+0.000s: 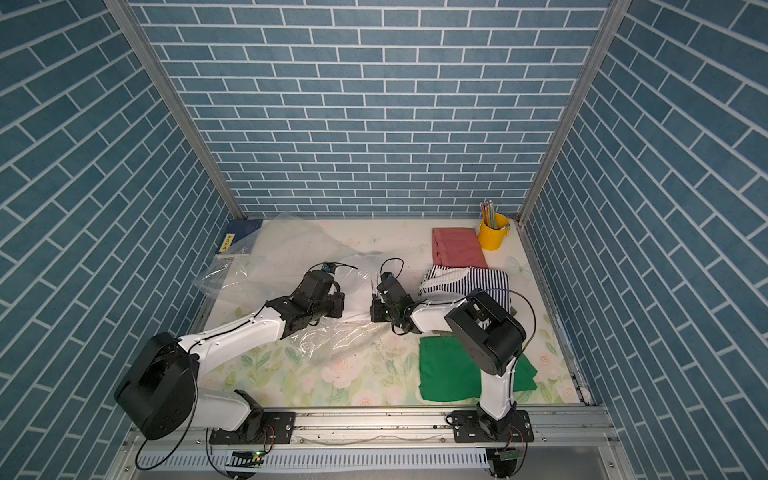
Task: Take the tank top out of the vacuum bag
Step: Take out the tank top from the vacuum bag.
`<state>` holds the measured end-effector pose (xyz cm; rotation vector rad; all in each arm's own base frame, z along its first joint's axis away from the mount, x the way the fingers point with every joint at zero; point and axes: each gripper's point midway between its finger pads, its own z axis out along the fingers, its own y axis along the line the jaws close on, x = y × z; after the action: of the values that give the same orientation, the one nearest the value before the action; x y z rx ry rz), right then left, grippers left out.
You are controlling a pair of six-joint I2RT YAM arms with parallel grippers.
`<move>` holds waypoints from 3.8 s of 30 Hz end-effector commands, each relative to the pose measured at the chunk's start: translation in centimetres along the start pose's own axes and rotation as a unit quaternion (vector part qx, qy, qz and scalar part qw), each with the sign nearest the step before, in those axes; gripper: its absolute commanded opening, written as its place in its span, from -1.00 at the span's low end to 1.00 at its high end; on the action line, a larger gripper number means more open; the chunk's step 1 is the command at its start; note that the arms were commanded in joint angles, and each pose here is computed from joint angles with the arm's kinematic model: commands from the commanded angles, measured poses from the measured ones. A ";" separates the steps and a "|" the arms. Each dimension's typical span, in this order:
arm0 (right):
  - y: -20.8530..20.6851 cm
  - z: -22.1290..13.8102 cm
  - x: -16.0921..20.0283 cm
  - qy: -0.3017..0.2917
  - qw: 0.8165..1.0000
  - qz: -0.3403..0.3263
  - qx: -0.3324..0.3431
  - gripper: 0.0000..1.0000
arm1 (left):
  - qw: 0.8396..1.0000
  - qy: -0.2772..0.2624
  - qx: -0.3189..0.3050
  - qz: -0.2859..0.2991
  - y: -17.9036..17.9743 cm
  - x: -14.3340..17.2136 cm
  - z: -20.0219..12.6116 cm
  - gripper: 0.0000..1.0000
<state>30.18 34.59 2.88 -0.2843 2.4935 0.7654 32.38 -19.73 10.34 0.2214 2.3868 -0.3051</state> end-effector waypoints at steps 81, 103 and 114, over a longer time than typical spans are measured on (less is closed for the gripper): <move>1.4 -11.6 1.5 -0.129 0.964 0.158 -0.169 0.16 | 0.999 0.018 0.025 -0.009 -1.0 -0.1 0.0 -1.00; 2.8 -10.0 2.6 -0.099 0.971 0.158 -0.151 0.28 | 0.999 0.019 0.030 -0.009 -1.2 -0.3 0.0 -1.00; 2.3 -5.3 2.1 -0.107 0.973 0.161 -0.122 0.31 | 1.000 0.015 0.025 -0.008 -1.0 -0.5 -0.1 -1.00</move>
<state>24.67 32.26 5.93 0.1183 2.3125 1.1502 31.88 -20.84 9.82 0.2388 2.4369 -0.3776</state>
